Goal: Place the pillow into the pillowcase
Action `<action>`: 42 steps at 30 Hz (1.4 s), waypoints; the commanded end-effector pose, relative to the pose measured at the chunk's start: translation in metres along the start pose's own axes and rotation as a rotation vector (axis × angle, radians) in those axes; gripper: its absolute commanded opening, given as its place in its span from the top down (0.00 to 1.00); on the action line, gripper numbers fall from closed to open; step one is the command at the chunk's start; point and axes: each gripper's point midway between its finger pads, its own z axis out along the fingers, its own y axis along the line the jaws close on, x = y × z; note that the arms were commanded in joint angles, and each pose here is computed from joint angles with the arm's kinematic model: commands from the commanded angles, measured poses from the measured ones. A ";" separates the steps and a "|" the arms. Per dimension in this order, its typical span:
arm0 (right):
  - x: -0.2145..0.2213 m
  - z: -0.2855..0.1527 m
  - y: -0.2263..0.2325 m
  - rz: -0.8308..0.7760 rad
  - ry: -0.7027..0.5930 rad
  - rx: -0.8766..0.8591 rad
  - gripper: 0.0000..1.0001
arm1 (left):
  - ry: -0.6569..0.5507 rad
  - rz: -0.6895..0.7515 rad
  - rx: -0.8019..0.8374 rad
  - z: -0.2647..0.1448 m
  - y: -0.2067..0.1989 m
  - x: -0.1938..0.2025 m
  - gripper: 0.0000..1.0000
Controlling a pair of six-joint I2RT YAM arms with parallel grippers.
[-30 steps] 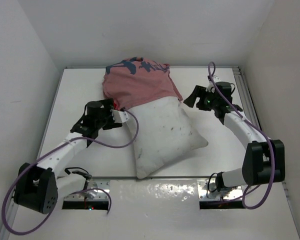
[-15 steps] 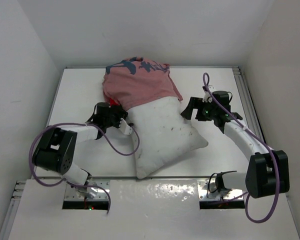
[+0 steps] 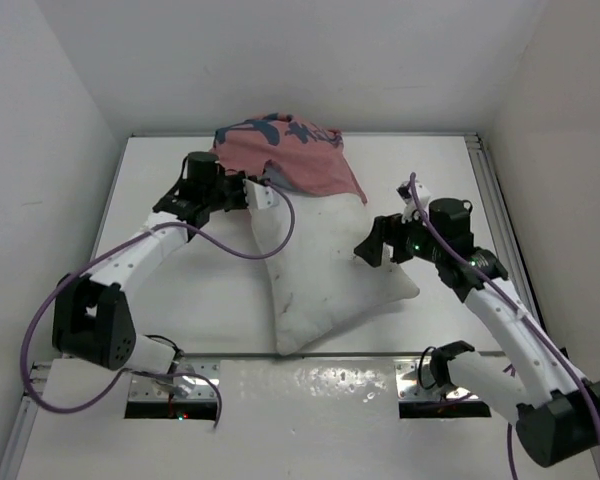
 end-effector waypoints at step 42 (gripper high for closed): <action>-0.306 -0.005 0.109 0.211 -0.748 -0.307 1.00 | -0.880 -0.383 0.112 -0.148 0.102 -0.314 1.00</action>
